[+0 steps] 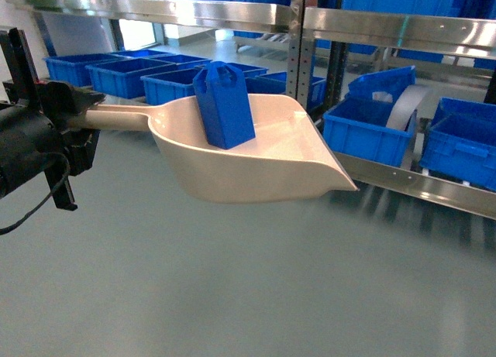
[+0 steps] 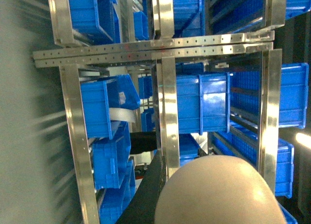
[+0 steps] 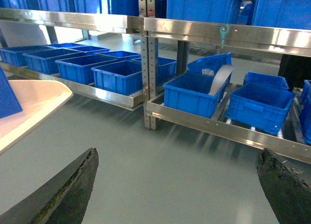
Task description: Place part in tray to right shelf
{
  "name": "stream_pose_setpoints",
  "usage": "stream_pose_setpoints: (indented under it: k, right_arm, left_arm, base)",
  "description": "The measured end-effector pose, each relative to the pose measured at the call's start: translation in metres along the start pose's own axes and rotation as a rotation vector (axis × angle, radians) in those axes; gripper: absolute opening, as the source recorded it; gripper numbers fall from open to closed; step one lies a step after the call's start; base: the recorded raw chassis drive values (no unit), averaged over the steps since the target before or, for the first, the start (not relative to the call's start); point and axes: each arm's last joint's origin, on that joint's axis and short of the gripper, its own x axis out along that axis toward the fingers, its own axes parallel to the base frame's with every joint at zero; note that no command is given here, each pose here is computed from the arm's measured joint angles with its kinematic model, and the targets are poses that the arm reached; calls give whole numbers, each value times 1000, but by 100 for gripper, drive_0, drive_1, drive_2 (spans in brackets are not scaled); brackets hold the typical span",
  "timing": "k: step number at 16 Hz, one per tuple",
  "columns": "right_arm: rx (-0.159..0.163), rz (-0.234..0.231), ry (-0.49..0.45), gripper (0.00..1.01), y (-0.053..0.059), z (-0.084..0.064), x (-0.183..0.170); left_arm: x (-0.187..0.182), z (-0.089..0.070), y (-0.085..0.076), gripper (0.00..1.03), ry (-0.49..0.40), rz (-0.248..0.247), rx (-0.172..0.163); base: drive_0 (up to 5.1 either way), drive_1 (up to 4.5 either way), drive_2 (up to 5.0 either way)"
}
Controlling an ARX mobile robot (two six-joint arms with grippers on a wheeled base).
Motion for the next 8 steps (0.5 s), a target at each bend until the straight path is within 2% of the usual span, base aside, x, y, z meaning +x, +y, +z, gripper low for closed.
stream_pose_setpoints:
  k: [8]
  right_arm:
    - [0, 0, 0, 98, 0, 0, 0]
  left_arm:
    - [0, 0, 0, 14, 2, 0, 0]
  base:
    - [-176, -176, -176]
